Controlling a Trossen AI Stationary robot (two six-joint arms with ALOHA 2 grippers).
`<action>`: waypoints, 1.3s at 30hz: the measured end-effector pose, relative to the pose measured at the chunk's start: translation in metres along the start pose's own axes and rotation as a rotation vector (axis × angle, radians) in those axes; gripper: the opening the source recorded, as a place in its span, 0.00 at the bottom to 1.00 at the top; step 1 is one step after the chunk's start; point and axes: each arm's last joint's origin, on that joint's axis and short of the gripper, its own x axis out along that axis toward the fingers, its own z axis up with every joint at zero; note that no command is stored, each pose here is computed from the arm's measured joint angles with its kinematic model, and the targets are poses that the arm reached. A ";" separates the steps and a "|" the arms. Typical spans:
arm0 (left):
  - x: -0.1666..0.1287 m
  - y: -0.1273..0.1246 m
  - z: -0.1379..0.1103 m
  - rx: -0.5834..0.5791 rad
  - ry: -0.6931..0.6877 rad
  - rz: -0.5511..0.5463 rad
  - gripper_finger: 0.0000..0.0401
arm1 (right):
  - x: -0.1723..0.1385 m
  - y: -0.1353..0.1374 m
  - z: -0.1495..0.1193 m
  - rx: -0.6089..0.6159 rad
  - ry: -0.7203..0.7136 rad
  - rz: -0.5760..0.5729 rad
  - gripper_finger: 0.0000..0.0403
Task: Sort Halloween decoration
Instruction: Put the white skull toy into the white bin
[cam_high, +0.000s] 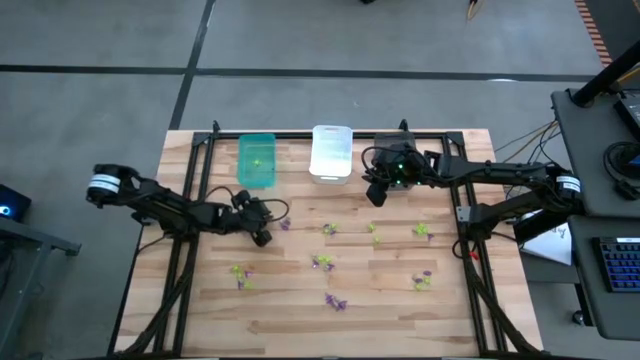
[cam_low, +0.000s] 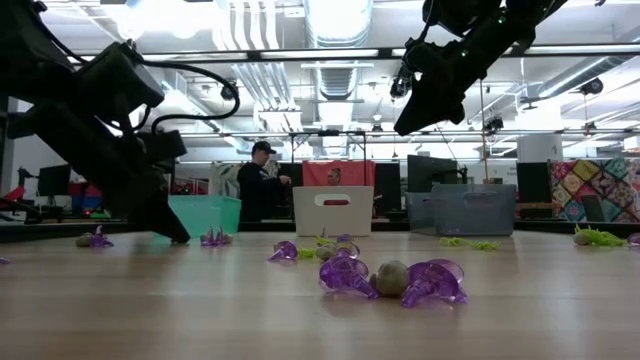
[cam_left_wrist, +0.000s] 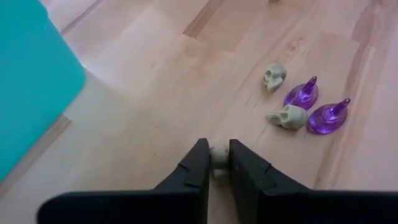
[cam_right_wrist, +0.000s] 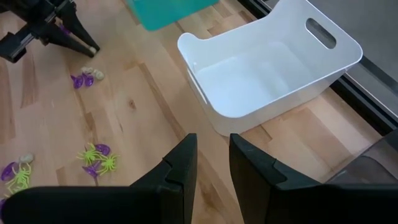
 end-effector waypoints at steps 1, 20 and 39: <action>-0.001 0.000 0.001 -0.005 -0.002 -0.010 0.02 | 0.000 0.000 0.000 0.000 0.000 0.000 0.20; -0.060 0.061 0.159 0.110 -0.300 0.019 0.02 | -0.002 -0.013 0.026 -0.268 -0.245 -0.057 0.20; -0.018 0.183 0.170 -0.178 0.047 0.077 0.02 | -0.015 -0.108 0.032 0.069 -0.309 -0.328 0.20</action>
